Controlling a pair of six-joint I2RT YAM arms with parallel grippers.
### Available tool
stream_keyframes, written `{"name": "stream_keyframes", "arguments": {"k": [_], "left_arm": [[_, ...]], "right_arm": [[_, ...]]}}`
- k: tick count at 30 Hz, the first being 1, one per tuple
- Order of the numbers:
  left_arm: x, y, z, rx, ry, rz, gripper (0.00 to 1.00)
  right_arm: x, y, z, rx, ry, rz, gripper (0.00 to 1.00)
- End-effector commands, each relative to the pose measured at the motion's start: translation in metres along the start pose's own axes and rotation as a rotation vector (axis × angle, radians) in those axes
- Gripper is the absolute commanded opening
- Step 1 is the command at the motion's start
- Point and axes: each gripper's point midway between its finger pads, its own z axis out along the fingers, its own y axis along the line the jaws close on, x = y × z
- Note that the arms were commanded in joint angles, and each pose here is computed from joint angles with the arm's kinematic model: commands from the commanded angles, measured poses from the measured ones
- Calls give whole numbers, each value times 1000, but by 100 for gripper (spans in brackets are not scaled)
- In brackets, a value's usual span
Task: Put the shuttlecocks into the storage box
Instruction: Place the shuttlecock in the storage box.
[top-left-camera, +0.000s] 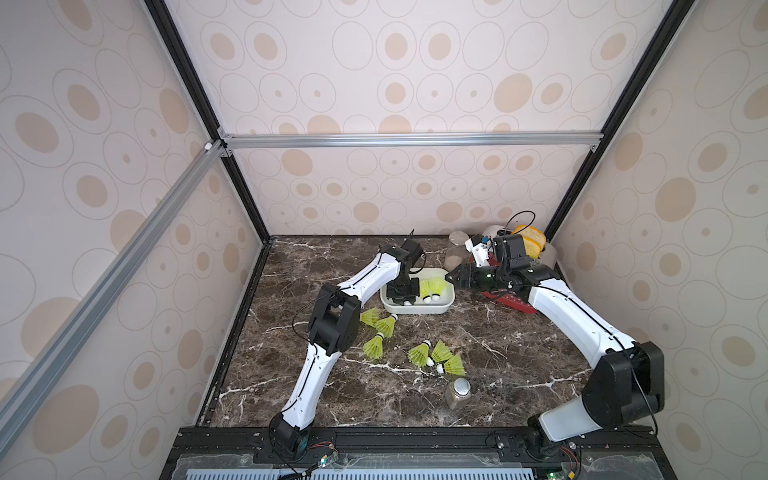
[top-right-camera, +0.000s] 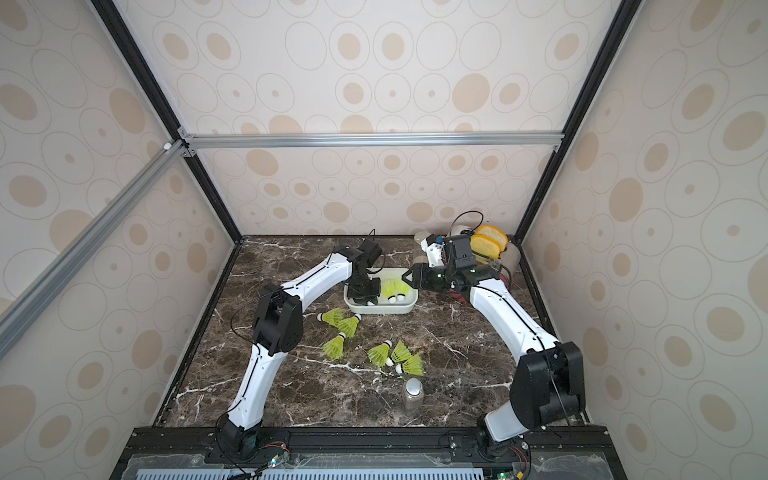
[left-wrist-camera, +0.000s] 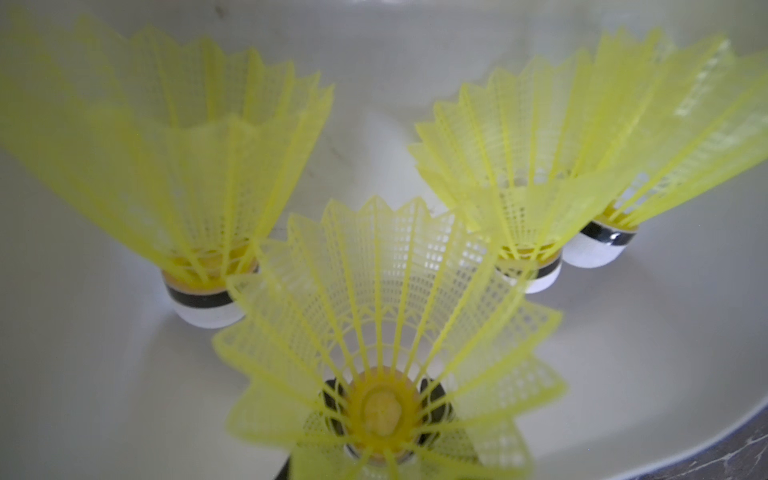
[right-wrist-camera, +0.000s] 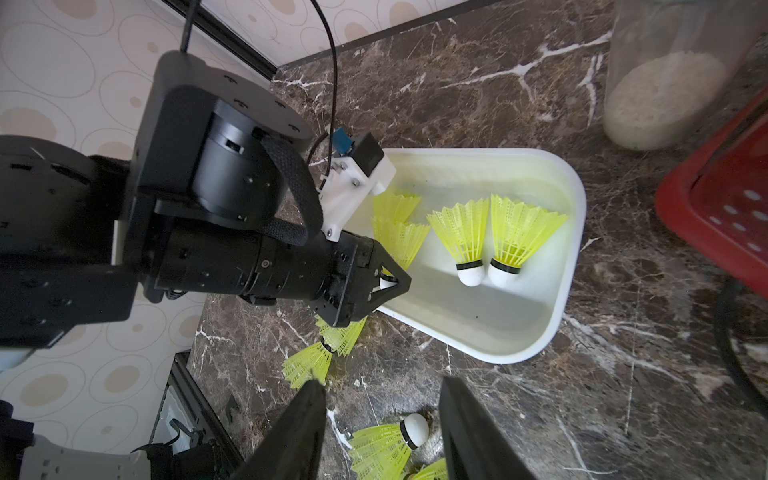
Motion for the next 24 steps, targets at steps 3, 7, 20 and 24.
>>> {"name": "stream_keyframes", "arguments": {"k": [3, 7, 20, 24], "left_arm": [[-11, 2, 4, -7, -14, -8, 6], [-17, 5, 8, -21, -27, 4, 8], [-23, 14, 14, -65, -48, 29, 30], [-26, 15, 14, -80, -57, 37, 34]], "right_arm": [[-4, 2, -2, -6, -2, -14, 50], [-2, 0, 0, -5, 7, -8, 50], [2, -3, 1, -2, 15, 0, 50], [5, -3, 1, -2, 19, 0, 50]]}}
